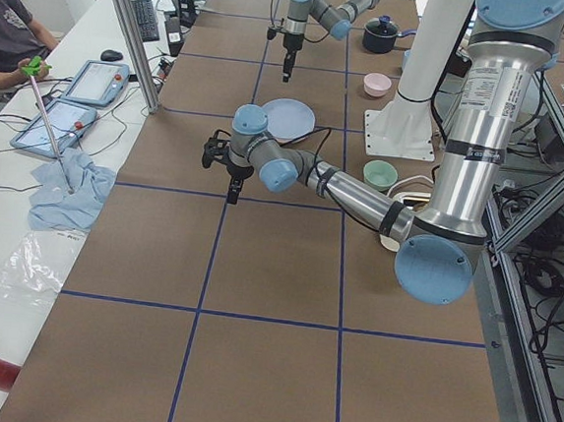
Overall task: Stack three plates with pink and blue
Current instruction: 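Open the right gripper and withdraw it away from the stack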
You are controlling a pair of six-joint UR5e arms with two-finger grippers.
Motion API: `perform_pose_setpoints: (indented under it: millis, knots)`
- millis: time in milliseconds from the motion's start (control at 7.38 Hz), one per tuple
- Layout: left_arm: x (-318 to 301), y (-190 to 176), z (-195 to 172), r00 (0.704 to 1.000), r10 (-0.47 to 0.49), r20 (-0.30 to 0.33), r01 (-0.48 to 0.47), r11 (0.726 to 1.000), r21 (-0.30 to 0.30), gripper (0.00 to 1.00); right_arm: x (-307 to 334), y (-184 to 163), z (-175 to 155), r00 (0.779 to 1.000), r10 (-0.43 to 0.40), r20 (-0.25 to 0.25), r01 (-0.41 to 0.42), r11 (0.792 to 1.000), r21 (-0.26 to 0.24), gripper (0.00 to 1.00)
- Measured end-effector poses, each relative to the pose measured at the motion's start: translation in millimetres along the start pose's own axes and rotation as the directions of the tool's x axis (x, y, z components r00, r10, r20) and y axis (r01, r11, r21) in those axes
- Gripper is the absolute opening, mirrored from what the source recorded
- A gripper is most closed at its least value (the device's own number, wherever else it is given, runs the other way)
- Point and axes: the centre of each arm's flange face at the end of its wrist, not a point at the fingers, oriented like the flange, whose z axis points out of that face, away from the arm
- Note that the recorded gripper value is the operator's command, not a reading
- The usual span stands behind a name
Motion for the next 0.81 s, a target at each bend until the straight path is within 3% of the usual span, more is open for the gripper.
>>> perform_pose_setpoints:
  millis: [136,407,678,814]
  knots:
    - [-7.2,0.3,-1.2,1.0,0.027,0.008,-0.027,1.0,0.0,1.0,20.9,-20.6,-19.9,0.999,0.001,-0.049,0.0,1.0,0.024,1.0]
    - [-49.0,-6.4,-16.8,0.992,0.114,0.054,-0.115,0.993,0.011,1.0,82.9,-46.6,-58.8,0.97,-0.143,-0.195,0.149,0.989,0.012,1.0]
    - [-109.3,-15.1,-47.5,0.966,0.226,0.129,-0.228,0.974,0.003,1.0,191.3,-71.7,-101.4,0.902,-0.304,-0.306,0.304,0.951,-0.052,1.0]
    - [-143.5,-13.7,-64.8,0.948,0.274,0.162,-0.277,0.961,-0.009,1.0,250.3,-82.2,-124.4,0.875,-0.366,-0.317,0.352,0.93,-0.102,1.0]
